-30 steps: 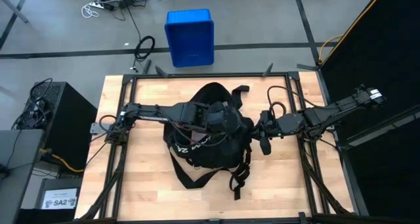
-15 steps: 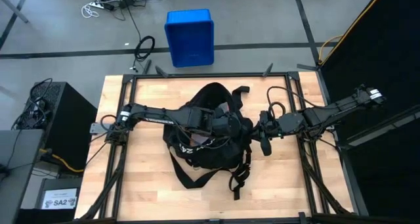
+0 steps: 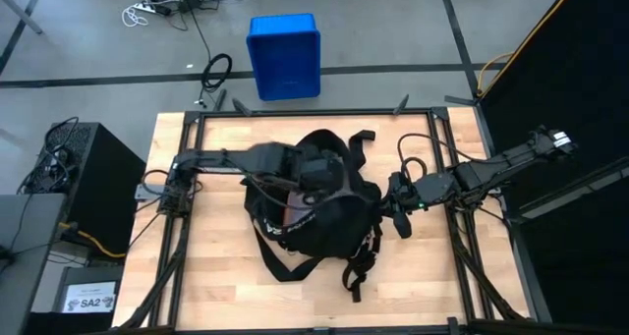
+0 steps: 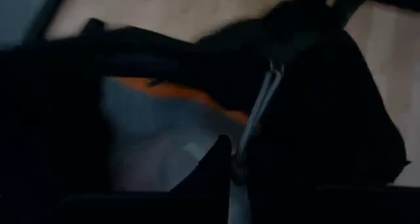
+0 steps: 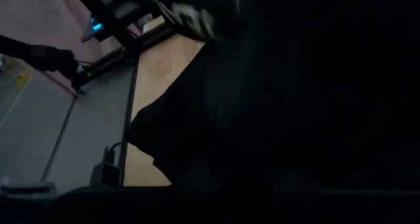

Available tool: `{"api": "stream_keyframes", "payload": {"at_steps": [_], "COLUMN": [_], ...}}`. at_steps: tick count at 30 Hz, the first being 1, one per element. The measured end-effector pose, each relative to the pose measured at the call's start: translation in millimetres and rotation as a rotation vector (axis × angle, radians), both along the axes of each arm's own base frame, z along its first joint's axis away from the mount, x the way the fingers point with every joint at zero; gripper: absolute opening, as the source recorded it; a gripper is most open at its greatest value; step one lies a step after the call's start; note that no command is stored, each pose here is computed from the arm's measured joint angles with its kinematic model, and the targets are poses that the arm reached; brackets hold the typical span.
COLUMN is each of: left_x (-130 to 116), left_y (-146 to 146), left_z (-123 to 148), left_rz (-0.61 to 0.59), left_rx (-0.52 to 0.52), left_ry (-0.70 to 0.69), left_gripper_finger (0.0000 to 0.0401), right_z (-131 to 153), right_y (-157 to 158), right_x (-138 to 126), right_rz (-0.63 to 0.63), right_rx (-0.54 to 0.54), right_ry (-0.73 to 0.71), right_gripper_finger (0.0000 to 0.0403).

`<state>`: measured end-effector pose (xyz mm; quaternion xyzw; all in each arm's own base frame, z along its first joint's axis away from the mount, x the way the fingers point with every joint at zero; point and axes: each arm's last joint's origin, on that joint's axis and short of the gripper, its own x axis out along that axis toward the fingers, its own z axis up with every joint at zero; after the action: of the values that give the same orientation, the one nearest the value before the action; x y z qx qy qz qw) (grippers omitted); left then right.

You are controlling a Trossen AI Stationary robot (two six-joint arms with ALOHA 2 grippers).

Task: Unpack backpack
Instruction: Close the backpack

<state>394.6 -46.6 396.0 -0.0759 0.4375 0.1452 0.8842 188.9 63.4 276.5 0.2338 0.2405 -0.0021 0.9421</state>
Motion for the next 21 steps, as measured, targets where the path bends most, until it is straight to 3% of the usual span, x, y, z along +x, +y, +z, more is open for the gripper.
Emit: {"api": "stream_keyframes", "payload": {"at_steps": [7,15,21], "left_x": [-45.9,-58.7,-57.9], "left_y": [9.5,16.5,19.1], "left_z": [16.6,25.4,4.5], "left_rz": [0.078,0.080,0.060], "left_rx": [0.048,0.042,0.005], "left_ry": [0.175,0.152,0.248], "left_gripper_finger": [0.0001,0.0000,0.0000], "right_z": [0.2,-6.2,-14.5], "right_y": [10.9,26.4,39.5], "right_x": [-4.7,-16.3,-34.4], "right_rz": [0.036,0.071,0.080], "right_rx": [0.031,0.094,0.071], "right_ry": [0.012,0.101,0.198], "right_gripper_finger": [0.0000,0.0000,0.0000]}}
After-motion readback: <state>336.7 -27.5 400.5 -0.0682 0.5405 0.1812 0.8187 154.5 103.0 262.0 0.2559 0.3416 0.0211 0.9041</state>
